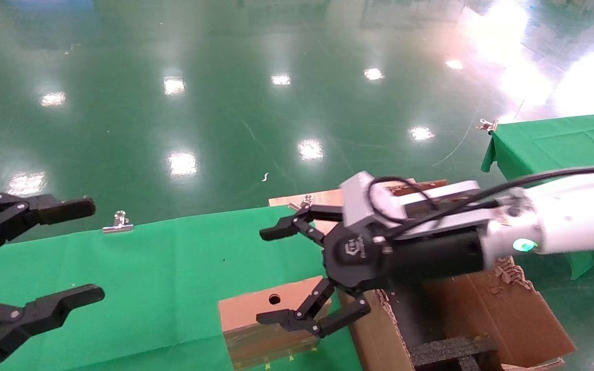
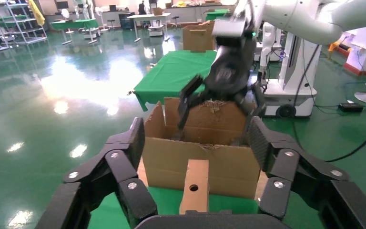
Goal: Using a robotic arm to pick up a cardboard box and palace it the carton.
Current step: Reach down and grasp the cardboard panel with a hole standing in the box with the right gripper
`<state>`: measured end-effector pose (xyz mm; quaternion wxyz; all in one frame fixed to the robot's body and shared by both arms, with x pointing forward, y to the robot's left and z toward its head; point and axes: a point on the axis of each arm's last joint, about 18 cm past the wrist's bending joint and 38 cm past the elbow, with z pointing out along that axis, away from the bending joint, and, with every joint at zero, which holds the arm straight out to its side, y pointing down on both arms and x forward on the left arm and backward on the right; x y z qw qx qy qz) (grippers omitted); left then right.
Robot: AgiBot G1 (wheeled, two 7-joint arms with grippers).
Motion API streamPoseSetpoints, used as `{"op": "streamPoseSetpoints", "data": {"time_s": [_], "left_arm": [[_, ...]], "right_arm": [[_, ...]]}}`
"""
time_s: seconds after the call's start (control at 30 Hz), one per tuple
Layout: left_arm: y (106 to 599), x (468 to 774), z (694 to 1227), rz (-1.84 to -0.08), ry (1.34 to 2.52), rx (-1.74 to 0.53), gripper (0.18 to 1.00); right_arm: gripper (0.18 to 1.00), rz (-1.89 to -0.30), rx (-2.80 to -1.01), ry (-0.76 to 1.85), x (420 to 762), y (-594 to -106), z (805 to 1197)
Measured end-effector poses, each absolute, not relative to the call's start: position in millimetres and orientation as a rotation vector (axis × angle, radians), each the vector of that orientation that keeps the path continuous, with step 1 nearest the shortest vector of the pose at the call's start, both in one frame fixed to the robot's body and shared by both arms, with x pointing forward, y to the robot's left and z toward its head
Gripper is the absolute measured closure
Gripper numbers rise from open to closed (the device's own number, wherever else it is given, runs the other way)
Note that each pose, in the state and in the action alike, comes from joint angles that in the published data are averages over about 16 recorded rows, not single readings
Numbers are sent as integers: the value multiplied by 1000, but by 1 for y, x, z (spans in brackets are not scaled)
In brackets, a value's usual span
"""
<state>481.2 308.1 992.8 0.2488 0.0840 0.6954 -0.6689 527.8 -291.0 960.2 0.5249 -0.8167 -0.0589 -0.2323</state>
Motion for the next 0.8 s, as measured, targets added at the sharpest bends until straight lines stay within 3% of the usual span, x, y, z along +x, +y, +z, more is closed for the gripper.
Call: {"op": "streamPoseSetpoints", "data": {"time_s": [0.8], "left_arm": [[308, 481, 993, -1822, 1894, 229, 839]], "right_arm": [[178, -603, -2463, -320, 615, -235, 937]]}}
